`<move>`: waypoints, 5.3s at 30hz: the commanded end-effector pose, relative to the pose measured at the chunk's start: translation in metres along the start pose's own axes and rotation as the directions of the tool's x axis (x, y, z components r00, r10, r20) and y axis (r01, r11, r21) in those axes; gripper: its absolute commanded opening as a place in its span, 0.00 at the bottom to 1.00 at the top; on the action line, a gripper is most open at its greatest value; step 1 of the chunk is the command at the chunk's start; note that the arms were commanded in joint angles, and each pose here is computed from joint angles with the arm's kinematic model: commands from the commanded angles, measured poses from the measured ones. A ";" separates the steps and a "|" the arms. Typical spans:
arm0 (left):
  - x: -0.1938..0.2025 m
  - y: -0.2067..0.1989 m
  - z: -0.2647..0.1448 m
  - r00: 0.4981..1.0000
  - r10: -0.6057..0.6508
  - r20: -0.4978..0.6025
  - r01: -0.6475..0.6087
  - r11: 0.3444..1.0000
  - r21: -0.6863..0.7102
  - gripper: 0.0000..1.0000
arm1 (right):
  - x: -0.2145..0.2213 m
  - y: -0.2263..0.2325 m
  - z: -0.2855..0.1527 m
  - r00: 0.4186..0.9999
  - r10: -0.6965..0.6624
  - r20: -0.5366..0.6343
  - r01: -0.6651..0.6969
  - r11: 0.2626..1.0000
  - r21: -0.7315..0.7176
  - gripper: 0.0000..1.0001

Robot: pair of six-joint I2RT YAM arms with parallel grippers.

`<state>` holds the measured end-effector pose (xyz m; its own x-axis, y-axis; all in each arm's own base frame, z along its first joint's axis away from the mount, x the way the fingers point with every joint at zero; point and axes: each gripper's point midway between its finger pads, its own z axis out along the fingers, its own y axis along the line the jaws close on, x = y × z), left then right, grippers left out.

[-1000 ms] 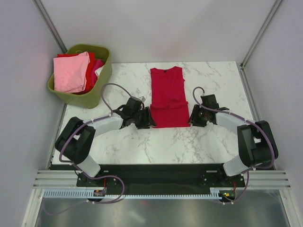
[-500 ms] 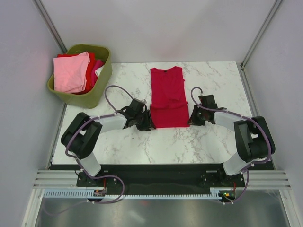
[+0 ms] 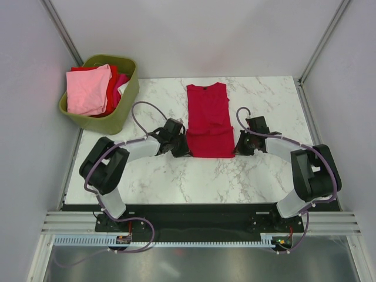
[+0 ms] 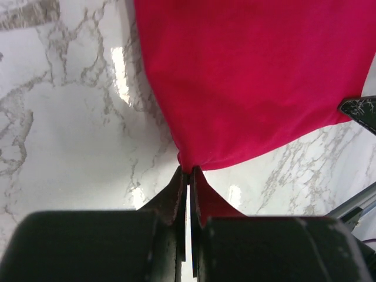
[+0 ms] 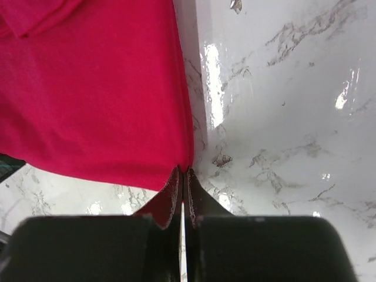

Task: Fold and stack the t-shirts
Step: Fold the tshirt

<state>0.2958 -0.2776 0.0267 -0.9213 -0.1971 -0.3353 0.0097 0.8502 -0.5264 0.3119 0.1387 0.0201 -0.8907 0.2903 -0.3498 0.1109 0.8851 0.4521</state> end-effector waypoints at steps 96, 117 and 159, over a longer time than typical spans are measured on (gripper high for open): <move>-0.051 -0.001 -0.017 0.987 0.094 0.131 -0.085 0.994 -0.076 0.02 | -0.053 0.037 -0.013 0.982 -0.097 0.160 0.097 0.995 0.007 0.00; -0.050 -0.030 -0.037 0.981 0.139 0.134 -0.144 0.989 0.032 0.02 | -0.046 0.031 -0.019 0.984 -0.106 0.145 0.103 0.994 0.029 0.29; -0.054 -0.035 -0.047 0.974 0.166 0.153 -0.174 0.984 0.041 0.02 | -0.048 0.030 -0.030 0.978 -0.098 0.185 0.091 0.995 0.045 0.00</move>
<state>0.3202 -0.2676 0.0685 -0.8765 -0.1412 -0.4603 0.1089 0.8731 -0.4752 0.3423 0.1418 0.0592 -0.8284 0.2571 -0.4976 0.0606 0.9243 0.3767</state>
